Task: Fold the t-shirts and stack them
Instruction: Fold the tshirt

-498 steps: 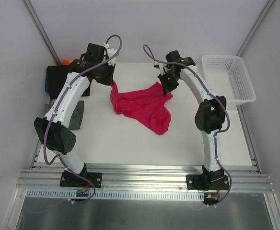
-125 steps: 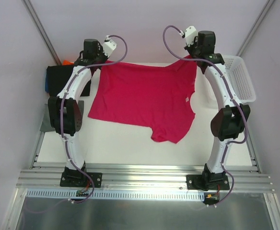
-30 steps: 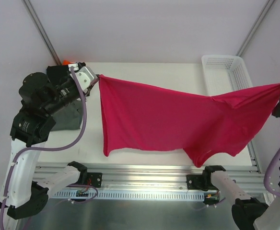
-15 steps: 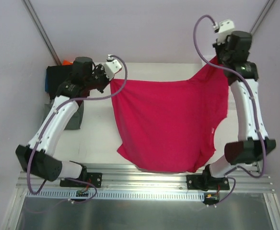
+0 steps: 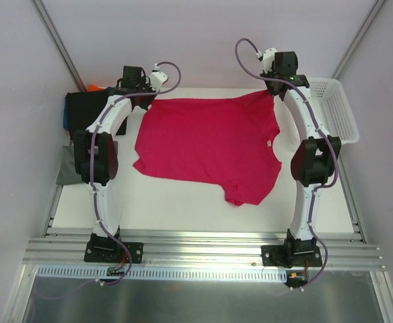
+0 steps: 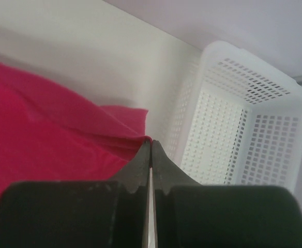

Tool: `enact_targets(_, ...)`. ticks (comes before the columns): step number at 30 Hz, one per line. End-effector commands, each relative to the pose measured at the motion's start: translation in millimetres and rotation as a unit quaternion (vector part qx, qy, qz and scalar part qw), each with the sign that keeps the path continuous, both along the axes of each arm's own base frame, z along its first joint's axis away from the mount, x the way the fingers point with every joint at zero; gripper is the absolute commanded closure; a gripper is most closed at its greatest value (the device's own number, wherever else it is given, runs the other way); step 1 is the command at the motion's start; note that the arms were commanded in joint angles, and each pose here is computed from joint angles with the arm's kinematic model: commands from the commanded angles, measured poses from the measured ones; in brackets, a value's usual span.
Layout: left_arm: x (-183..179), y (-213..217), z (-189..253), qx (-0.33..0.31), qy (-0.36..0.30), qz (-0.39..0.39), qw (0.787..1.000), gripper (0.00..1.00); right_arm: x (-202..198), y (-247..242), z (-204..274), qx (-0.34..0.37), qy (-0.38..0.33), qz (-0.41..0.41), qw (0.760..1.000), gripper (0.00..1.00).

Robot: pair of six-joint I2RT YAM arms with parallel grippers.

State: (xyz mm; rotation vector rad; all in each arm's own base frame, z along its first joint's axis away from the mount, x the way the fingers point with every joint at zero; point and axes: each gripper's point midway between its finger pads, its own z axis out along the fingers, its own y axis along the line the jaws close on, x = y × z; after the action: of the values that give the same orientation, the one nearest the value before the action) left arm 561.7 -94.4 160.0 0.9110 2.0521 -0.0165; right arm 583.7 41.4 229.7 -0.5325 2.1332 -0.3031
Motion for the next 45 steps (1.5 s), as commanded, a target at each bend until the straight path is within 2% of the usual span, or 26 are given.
enact_targets(1,25.4,-2.4,34.2,0.004,-0.057,0.0,0.998,1.0,15.7,7.7,22.5,-0.002,-0.047,0.01,0.999,0.99)
enact_targets(13,37.0,3.6,-8.7,0.013,-0.025,0.019,0.999,1.0,14.0,14.6,-25.8,0.01,0.002,0.001,1.0,1.0)
enact_targets(19,55.5,32.2,-27.4,0.017,-0.018,0.083,0.996,1.0,6.0,24.2,-45.2,0.016,0.035,0.012,0.999,1.0)
enact_targets(25,71.2,47.1,-32.7,0.025,-0.028,0.114,0.993,1.0,-10.4,39.8,-66.9,0.023,0.071,0.027,0.997,0.99)
enact_targets(30,87.3,61.8,-11.8,0.022,-0.071,0.155,0.985,1.0,-17.9,43.6,-65.7,0.029,0.078,0.028,0.996,0.99)
enact_targets(33,88.1,60.9,8.9,0.009,-0.091,0.154,0.984,1.0,-23.0,43.1,-62.0,0.03,0.079,0.029,0.996,1.0)
enact_targets(41,66.3,26.8,70.6,-0.048,-0.123,0.075,0.988,1.0,-32.6,31.6,-62.2,0.019,0.086,0.021,0.996,0.99)
enact_targets(45,50.9,15.2,82.7,-0.034,-0.135,0.012,0.99,1.0,-33.5,27.5,-55.9,0.024,0.081,0.017,0.996,0.99)
